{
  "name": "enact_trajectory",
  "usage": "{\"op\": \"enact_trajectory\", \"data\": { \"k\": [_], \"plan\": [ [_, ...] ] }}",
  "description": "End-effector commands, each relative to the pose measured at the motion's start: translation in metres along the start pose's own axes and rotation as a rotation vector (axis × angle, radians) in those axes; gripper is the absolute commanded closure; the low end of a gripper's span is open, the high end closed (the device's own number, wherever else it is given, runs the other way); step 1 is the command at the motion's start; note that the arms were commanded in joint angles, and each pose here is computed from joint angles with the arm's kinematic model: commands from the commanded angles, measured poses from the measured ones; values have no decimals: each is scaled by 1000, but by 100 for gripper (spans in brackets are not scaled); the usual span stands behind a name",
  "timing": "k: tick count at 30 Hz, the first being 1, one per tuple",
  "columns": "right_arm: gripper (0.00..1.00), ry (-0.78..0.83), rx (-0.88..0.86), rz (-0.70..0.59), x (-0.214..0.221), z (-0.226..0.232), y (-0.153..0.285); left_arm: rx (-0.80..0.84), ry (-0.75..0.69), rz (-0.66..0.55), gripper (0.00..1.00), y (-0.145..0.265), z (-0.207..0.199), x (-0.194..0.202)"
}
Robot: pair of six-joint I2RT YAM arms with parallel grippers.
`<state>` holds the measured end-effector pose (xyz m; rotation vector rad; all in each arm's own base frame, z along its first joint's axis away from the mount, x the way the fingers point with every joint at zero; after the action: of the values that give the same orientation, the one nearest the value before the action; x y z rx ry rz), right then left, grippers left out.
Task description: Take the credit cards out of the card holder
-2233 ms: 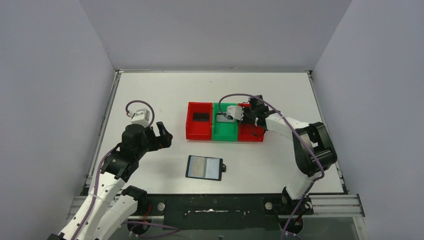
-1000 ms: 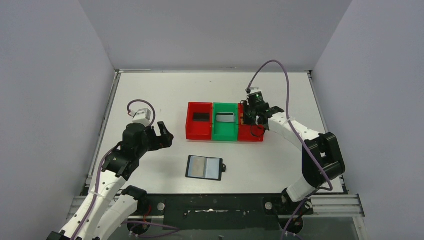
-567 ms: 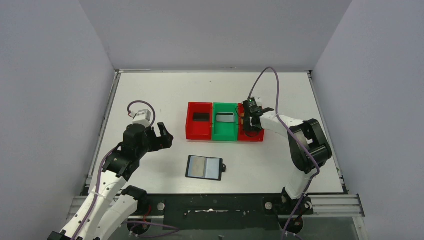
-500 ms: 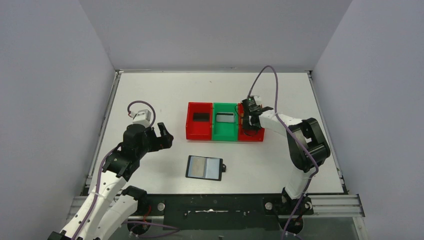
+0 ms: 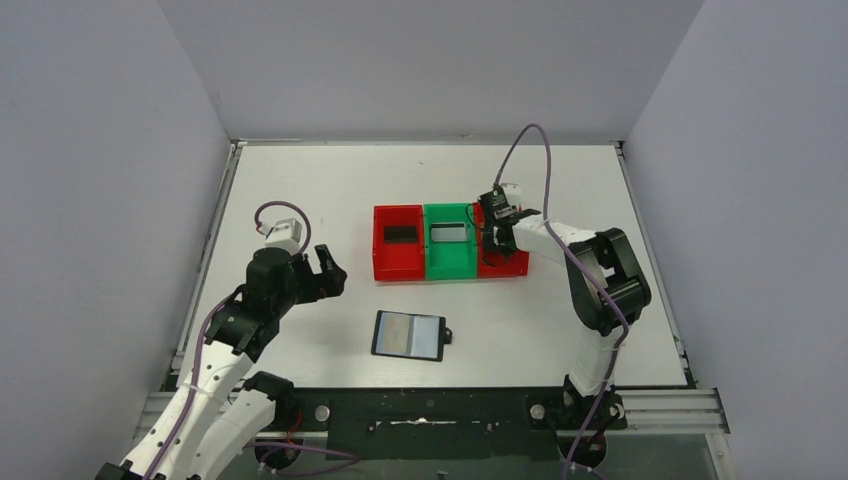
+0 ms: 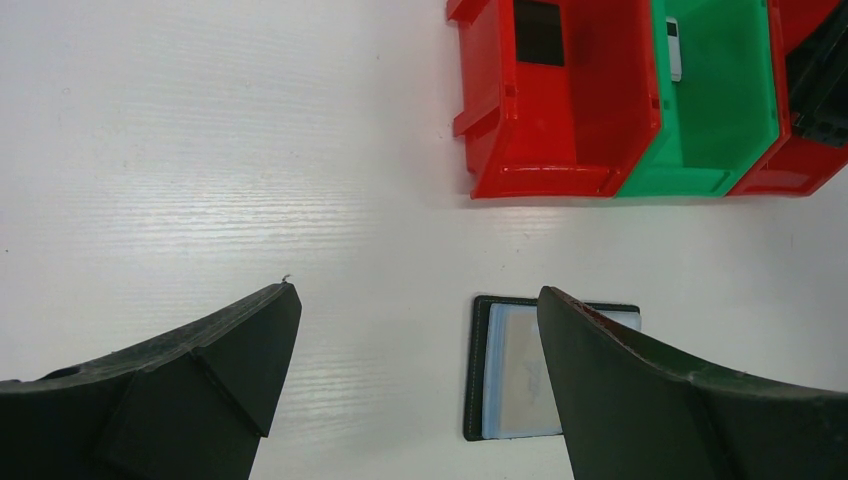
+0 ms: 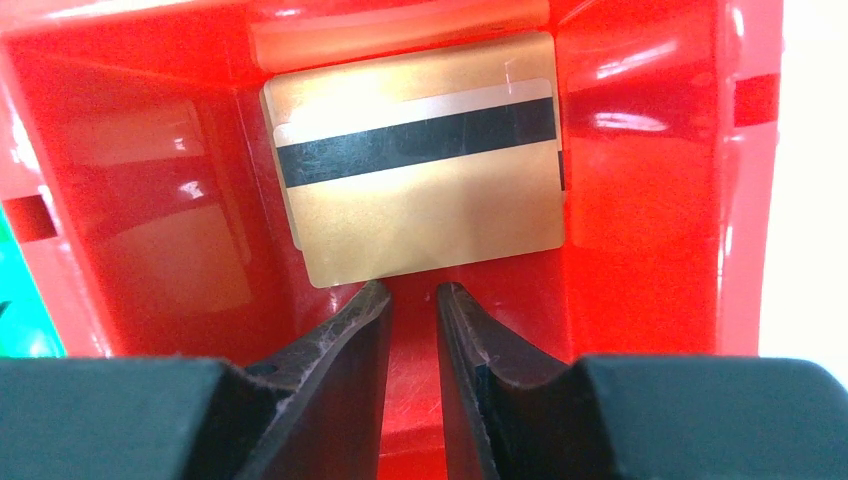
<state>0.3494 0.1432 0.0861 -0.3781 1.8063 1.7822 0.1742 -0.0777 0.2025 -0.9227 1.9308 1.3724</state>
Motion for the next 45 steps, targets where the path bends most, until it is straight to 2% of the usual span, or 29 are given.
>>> {"op": "enact_trajectory", "data": {
  "k": [1, 9, 23, 27, 32, 36, 40, 42, 44, 45],
  "plan": [
    [73, -37, 21, -72, -14, -2, -2, 32, -10, -61, 9, -1, -4, -12],
    [73, -87, -29, -123, -30, 3, -2, 32, -9, -60, 9, -1, -4, -12],
    [73, -72, -46, -107, -39, 2, -4, 36, -11, -53, 9, -2, -4, -11],
    [70, -74, -74, -119, -39, 0, 14, 36, -11, -56, 9, -2, -4, -12],
    [65, -93, -125, -216, -52, -4, 56, 38, -11, -56, 9, -2, -5, -12],
    [55, -92, -133, -288, -53, -4, 94, 36, -9, -69, 9, 0, -4, -13],
    [40, -116, -99, -374, -42, 0, 137, 29, -7, -78, 9, 0, -3, -15],
    [25, -150, -104, -404, -34, -1, 154, 20, -6, -78, 9, 0, -2, -16],
    [2, -258, -112, -412, -24, -8, 164, 7, -2, -80, 8, 1, -1, -16],
    [2, -328, -127, -407, -18, -11, 167, -2, 1, -83, 8, 1, 0, -17]
  ]
}}
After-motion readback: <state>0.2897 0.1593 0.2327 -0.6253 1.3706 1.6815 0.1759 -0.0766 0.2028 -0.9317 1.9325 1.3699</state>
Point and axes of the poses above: each gripper's point midway between its finger pads, its own y axis back along the fingers, its own z axis along the line the jaws close on, x = y × z, the point moved 8 cm from there along y, back along the fingers, and after that the axes turned 5 degrees about -y, right-handed, at the moved point
